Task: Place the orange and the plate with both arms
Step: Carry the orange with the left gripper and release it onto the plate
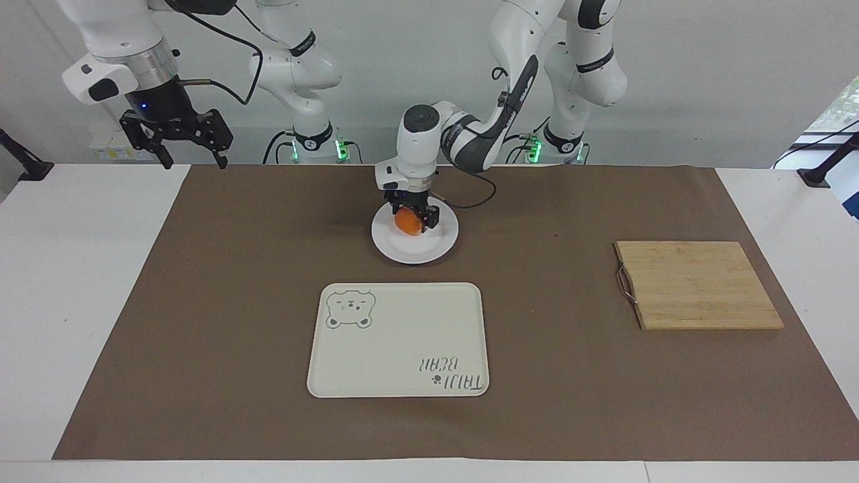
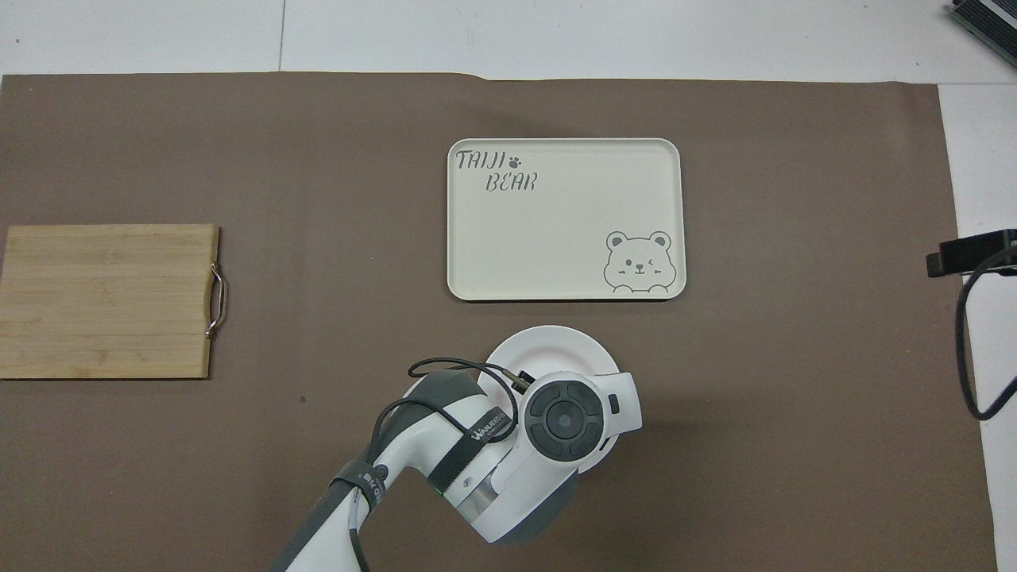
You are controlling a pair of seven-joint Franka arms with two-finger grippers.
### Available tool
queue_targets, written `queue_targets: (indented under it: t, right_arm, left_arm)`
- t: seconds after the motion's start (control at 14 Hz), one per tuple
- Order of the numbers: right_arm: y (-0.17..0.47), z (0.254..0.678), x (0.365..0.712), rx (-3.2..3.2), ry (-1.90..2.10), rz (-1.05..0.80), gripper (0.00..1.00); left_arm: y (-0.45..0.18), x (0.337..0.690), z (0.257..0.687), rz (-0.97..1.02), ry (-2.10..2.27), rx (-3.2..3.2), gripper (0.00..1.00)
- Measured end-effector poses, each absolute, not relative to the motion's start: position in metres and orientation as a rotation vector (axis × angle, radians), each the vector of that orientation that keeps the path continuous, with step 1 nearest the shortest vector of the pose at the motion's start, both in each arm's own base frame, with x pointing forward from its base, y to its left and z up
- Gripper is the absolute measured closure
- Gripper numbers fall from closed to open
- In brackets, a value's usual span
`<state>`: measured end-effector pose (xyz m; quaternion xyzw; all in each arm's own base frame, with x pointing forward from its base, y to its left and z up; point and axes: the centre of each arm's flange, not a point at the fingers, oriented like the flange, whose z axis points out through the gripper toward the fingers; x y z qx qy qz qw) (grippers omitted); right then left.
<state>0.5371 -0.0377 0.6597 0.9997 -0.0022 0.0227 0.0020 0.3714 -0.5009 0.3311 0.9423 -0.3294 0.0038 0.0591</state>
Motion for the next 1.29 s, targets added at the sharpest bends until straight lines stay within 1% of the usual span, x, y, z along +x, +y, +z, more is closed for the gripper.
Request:
queue_targets:
  t: [0.21,0.43,0.57,0.93,1.07,1.29]
  right_arm:
    - [-0.038,0.660,0.537,3.137,-0.007,0.071,0.00]
    - [-0.038,0.660,0.537,3.137,-0.007,0.071,0.00]
    - [-0.038,0.660,0.537,3.137,-0.007,0.071,0.00]
    - [-0.042,0.660,0.537,3.137,-0.020,0.071,0.00]
    - [-0.042,0.660,0.537,3.136,0.004,0.071,0.00]
    - [-0.031,0.651,0.540,3.136,0.049,0.068,0.00]
  left_arm:
    - [-0.485,0.388,0.365,0.012,-0.944,2.868,0.00]
    - [-0.452,0.415,0.412,0.005,-0.853,2.890,0.00]
    - [-0.421,0.439,0.430,0.017,-0.761,2.910,0.00]
    - [-0.314,0.510,0.466,0.084,-0.485,2.961,0.00]
    - [-0.263,0.532,0.491,0.117,-0.466,2.996,0.00]
    - [-0.190,0.558,0.542,0.146,-0.499,3.008,0.00]
